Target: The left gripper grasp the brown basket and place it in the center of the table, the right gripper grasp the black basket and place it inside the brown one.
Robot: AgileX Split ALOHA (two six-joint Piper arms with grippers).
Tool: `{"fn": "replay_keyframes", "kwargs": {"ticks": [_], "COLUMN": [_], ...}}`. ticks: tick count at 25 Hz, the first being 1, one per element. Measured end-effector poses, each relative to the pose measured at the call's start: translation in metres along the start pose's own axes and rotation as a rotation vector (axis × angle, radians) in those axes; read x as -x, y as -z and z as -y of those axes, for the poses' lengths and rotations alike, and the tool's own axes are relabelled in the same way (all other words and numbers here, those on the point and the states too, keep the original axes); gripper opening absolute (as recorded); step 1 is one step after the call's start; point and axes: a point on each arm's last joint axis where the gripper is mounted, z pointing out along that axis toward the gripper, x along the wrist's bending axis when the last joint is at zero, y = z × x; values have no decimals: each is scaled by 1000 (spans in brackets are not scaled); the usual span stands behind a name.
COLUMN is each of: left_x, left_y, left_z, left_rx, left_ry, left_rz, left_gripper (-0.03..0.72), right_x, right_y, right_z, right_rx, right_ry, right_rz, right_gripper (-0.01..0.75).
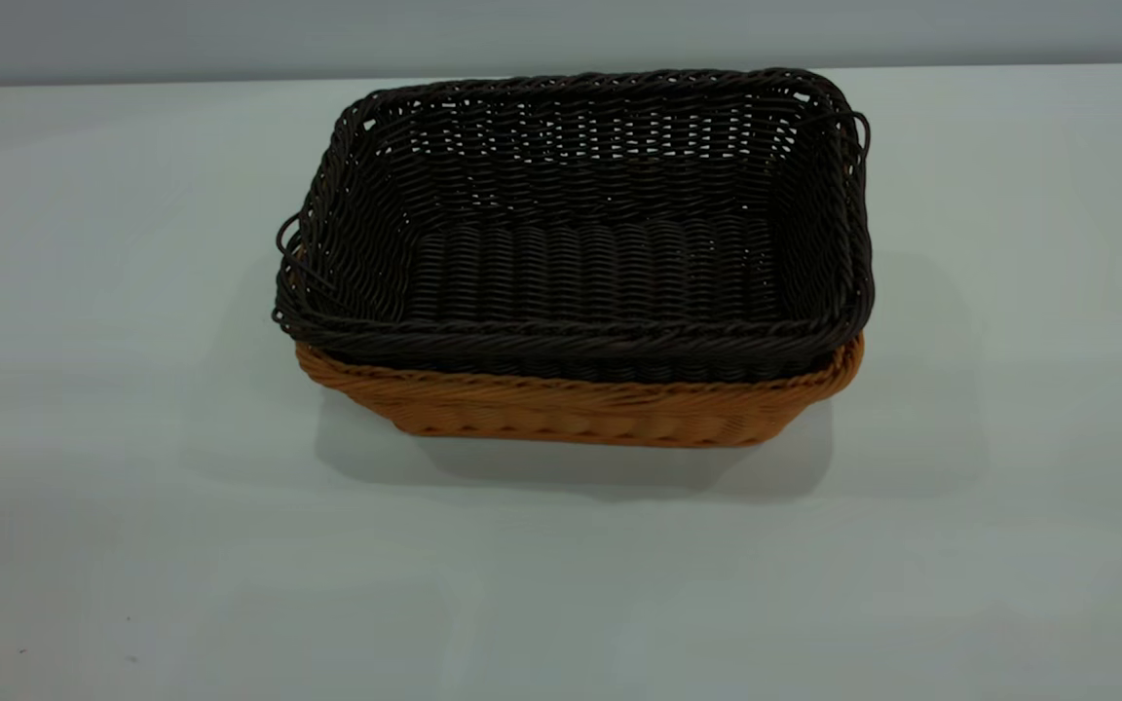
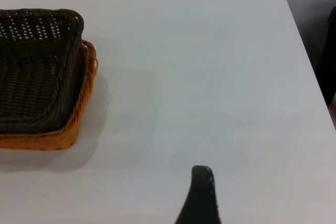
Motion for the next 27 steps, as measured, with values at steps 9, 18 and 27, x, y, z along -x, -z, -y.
{"fn": "replay_keyframes", "kwargs": {"ticks": [9, 18, 27], "left_x": [1, 1, 1], "left_y": [10, 10, 10], "left_z": [11, 12, 12], "left_rx": [94, 94, 94], "left_ry": [4, 3, 3], "left_rz": [-9, -9, -9], "left_gripper": [478, 478, 478], "right_x": [0, 0, 0], "right_y": [0, 0, 0], "right_z": [0, 0, 0], "right_rx": [0, 0, 0], "right_ry": [0, 0, 1], "right_rz": [0, 0, 0], "right_gripper": [550, 550, 550]}}
